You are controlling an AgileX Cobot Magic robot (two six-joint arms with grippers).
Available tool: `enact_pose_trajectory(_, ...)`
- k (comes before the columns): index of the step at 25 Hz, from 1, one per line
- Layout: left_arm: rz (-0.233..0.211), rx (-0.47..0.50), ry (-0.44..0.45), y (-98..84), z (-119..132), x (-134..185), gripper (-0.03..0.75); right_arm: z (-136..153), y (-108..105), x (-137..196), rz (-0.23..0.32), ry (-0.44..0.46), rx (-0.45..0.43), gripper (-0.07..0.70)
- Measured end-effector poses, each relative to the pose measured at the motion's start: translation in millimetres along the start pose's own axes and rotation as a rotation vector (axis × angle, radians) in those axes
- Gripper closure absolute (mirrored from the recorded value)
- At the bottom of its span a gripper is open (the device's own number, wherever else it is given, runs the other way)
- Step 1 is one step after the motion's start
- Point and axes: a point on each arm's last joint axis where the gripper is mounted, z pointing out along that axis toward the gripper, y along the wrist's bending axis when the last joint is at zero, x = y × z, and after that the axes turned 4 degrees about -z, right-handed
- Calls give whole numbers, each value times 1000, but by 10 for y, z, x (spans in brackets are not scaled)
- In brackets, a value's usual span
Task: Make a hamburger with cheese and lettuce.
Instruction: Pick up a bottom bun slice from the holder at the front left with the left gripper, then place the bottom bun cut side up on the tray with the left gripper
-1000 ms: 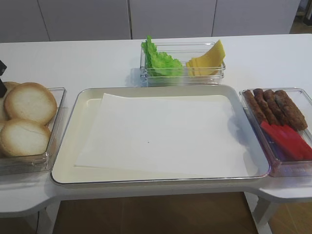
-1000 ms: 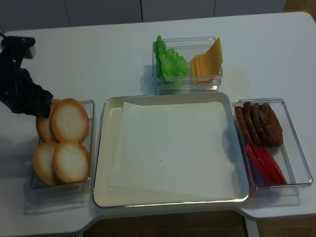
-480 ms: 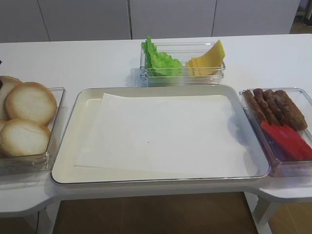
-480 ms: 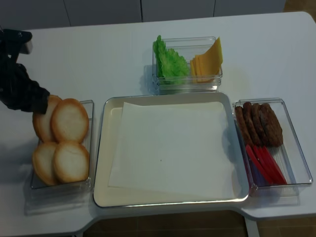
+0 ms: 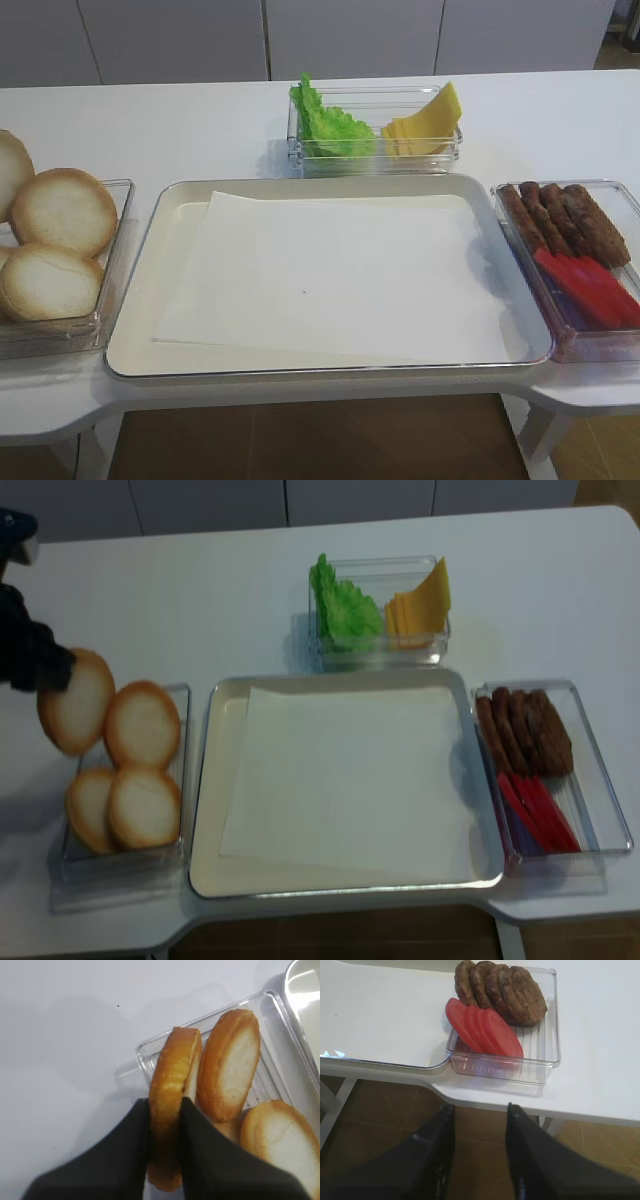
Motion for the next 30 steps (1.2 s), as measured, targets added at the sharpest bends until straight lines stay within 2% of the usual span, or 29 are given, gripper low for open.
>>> enact_pose_trajectory(9, 2, -39, -106, -80, -463, 94, 597, 0, 0, 0, 0, 0, 0, 351)
enact_pose_trajectory(15, -3, 9, -187, -248, -764, 176, 598, 0, 0, 0, 0, 0, 0, 351)
enact_pose_trajectory(19, -21, 126, -248, -437, -923, 206, 598, 0, 0, 0, 0, 0, 0, 351)
enact_pose_trajectory(24, -58, 365, -288, -718, -1008, 174, 599, 0, 0, 0, 0, 0, 0, 351)
enact_pose_trajectory(26, -38, 447, -305, -835, -1037, 154, 599, 0, 0, 0, 0, 0, 0, 351)
enact_pose_trajectory(27, -4, 530, -324, -970, -1072, 137, 599, 0, 0, 0, 0, 0, 0, 351)
enact_pose_trajectory(30, 18, 593, -333, -1087, -1095, 124, 599, 0, 0, 0, 0, 0, 0, 351)
